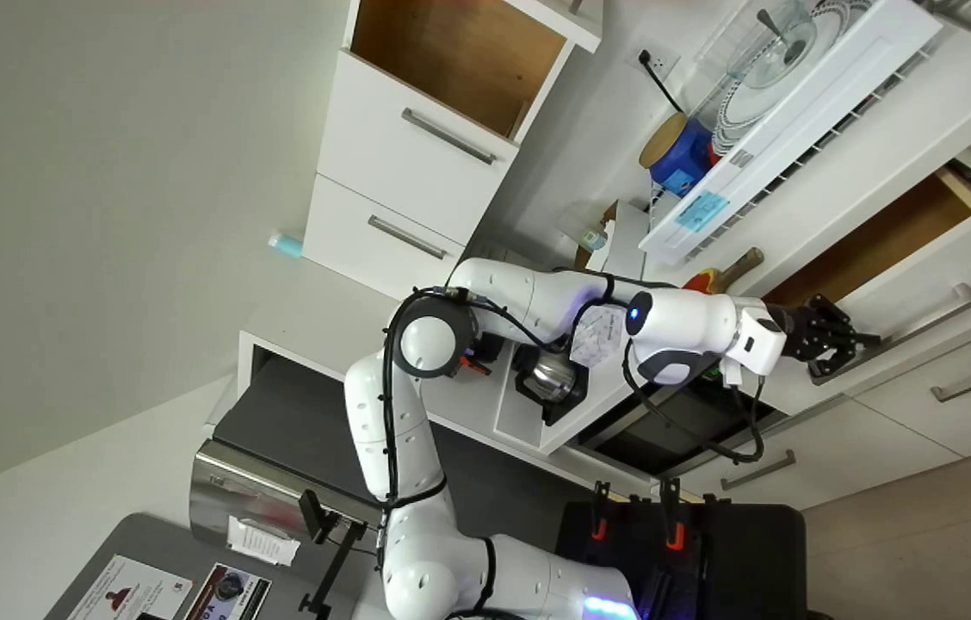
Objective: Remove the blue object from the bottom shelf, put it in the drawer and then close the drawer
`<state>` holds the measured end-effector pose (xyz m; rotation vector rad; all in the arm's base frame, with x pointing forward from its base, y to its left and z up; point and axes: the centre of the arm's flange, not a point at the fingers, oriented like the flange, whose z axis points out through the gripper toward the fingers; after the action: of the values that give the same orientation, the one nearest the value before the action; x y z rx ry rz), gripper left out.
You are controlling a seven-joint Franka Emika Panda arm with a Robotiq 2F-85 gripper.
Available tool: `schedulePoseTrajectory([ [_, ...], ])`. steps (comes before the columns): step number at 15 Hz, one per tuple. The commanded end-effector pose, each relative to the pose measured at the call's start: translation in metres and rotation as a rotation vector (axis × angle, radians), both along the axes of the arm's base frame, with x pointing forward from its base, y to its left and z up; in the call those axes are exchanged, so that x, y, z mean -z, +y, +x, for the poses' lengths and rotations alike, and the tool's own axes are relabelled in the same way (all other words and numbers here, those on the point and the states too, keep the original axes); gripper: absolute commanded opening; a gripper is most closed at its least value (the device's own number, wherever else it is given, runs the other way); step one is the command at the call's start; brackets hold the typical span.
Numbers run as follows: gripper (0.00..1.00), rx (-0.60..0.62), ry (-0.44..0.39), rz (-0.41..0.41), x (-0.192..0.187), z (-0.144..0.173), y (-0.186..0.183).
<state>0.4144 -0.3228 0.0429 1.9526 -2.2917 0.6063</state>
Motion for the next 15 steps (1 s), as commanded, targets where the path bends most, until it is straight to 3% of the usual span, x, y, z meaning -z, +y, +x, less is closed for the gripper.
schedulePoseTrajectory([
  [1, 0.0, 0.064, -0.024, -0.055, 0.012, 0.036, 0.0],
  [11, 0.0, 0.115, -0.038, -0.122, 0.015, 0.102, 0.021],
  [15, 0.0, 0.026, -0.053, 0.082, -0.002, 0.078, 0.016],
])
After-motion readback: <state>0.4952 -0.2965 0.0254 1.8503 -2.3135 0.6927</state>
